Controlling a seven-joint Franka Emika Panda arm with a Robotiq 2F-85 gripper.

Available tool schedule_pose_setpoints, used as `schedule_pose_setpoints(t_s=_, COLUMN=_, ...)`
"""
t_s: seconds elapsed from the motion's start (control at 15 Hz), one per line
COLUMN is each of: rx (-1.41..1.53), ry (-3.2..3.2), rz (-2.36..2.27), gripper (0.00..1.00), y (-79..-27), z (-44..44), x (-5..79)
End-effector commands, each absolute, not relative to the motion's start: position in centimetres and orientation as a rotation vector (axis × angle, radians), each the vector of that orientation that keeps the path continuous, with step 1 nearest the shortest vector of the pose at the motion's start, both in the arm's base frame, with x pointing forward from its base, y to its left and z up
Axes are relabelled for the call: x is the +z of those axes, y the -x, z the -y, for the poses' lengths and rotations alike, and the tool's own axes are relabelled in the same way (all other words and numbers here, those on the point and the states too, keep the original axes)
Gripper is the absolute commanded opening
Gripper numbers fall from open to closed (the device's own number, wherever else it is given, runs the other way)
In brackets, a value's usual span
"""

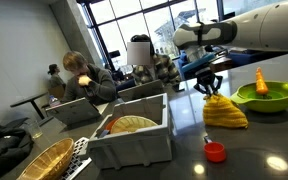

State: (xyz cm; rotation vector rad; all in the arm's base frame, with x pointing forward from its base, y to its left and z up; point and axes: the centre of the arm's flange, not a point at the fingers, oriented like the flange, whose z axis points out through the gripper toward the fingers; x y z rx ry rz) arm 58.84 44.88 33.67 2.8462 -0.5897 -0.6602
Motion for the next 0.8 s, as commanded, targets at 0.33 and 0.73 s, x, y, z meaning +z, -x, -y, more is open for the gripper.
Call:
schedule_pose_setpoints(t_s=0.33, rx=-0.66, ry=-2.846, rz=0.59, gripper=0.14, y=-58.84, z=-44.88, x=33.67)
schedule_pose_setpoints(t_s=0.73, rx=-0.647, ry=-2.858, rz=0.588, gripper=0.43, y=-58.65, z=-44.38, x=34.05)
